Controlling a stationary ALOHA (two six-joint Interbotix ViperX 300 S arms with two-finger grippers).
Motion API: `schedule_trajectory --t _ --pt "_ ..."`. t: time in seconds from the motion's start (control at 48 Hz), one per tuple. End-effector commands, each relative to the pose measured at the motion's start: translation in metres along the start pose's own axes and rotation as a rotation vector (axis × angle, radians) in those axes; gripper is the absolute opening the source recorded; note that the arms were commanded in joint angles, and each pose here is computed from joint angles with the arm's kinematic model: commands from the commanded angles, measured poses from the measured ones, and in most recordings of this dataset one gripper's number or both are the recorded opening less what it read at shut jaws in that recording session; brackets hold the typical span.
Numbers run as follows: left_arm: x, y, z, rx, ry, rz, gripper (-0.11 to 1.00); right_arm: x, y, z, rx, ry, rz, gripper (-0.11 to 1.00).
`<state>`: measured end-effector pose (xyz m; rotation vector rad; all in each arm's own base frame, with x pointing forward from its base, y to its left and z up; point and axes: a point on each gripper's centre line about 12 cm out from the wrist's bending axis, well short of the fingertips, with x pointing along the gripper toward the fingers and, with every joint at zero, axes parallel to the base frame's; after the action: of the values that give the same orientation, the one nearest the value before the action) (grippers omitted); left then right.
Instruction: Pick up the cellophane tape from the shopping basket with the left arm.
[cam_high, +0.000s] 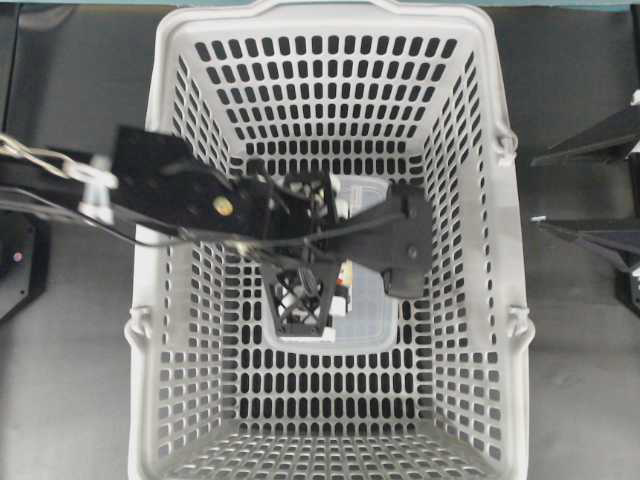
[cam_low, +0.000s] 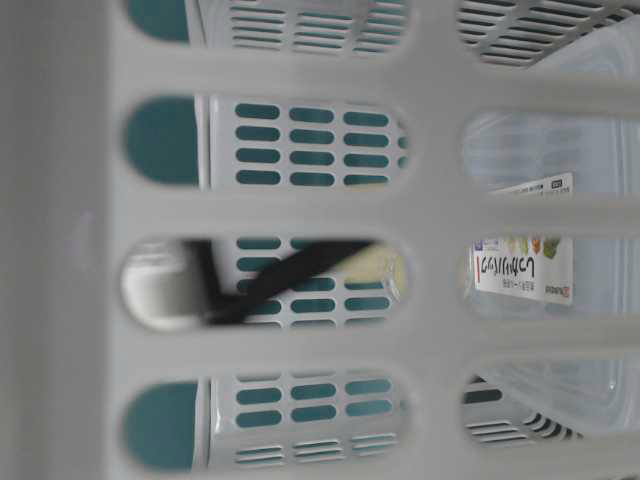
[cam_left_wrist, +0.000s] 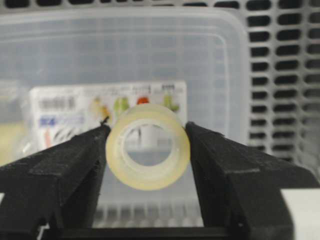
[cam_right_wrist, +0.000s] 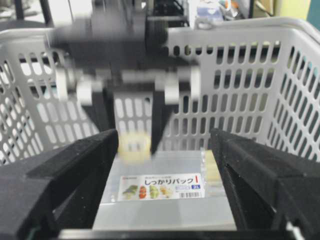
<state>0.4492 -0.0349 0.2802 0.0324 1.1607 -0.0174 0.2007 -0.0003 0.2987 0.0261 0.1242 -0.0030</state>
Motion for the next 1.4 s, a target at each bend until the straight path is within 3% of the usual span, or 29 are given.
schedule_trajectory --t 0.0,0.229,1.376 --pt "-0.061 0.001 0.016 -0.005 -0.057 0.000 0.50 0.001 0.000 0.005 0.006 -0.023 -0.001 0.72" --pt "-0.127 0.004 0.033 -0.014 -0.090 0.003 0.50 0.001 0.000 0.007 0.008 -0.038 -0.001 0.72" --pt "-0.108 0.005 0.034 -0.018 -0.020 0.008 0.50 0.001 0.000 0.007 0.008 -0.040 -0.001 0.72"
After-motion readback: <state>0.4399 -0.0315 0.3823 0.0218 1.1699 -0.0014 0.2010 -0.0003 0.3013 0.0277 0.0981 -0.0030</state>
